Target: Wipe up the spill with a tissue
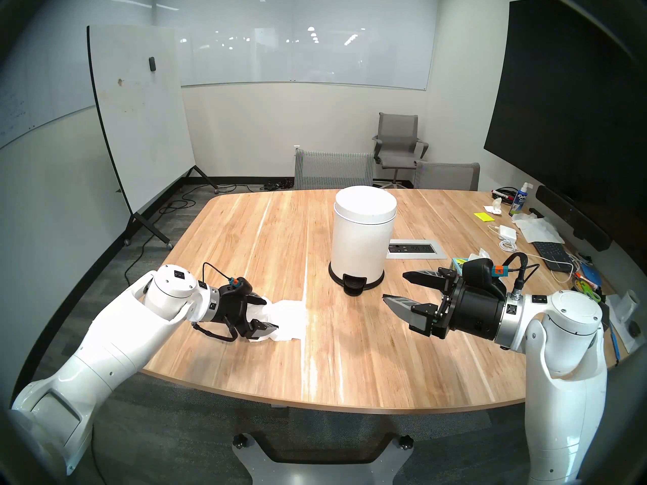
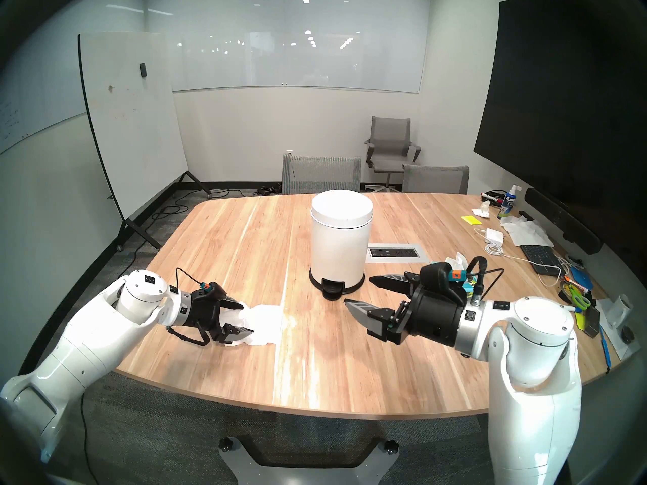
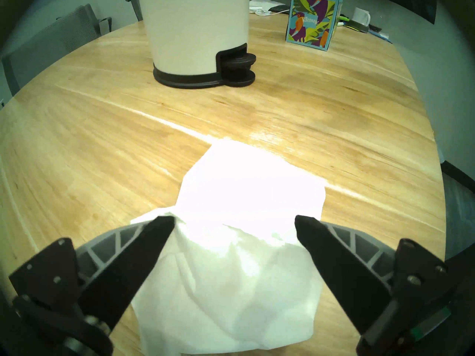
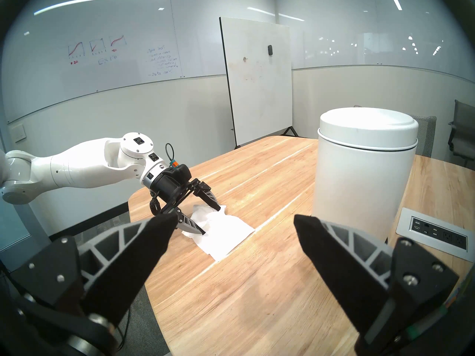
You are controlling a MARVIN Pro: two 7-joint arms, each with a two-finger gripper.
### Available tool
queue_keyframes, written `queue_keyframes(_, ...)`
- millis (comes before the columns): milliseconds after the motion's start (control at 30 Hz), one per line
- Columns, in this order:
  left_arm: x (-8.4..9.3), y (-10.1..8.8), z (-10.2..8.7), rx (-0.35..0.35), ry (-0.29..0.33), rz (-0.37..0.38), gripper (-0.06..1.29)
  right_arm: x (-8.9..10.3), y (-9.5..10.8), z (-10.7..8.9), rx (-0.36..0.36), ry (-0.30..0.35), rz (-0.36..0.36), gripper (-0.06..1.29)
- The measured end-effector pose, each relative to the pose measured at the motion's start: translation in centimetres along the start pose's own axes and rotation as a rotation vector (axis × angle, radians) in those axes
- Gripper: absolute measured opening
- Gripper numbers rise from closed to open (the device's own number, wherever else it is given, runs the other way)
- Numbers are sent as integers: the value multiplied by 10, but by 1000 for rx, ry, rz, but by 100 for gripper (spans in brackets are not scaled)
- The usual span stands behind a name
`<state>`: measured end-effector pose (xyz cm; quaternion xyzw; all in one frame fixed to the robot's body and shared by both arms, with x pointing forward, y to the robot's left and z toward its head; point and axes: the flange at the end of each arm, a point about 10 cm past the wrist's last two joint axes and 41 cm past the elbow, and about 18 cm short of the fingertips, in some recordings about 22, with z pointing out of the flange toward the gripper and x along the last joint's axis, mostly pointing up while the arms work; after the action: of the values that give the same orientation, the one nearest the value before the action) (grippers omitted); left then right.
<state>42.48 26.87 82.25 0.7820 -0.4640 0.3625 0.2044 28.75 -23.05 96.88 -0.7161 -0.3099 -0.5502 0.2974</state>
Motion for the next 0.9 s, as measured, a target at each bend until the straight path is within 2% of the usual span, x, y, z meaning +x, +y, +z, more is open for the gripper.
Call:
queue_keyframes(333, -13, 7, -6, -14, -10, 18, 126, 0, 0, 0, 0, 0, 0, 123)
queue_keyframes(667, -25, 12, -3, 13, -31, 46, 126, 0, 0, 0, 0, 0, 0, 123)
queue_keyframes(767, -27, 13, -2, 16, -35, 49, 121, 0, 0, 0, 0, 0, 0, 123)
queue_keyframes(800, -29, 14, -1, 18, -36, 51, 107, 0, 0, 0, 0, 0, 0, 123)
queue_keyframes(900, -31, 15, 0, 19, -37, 53, 77, 0, 0, 0, 0, 0, 0, 123)
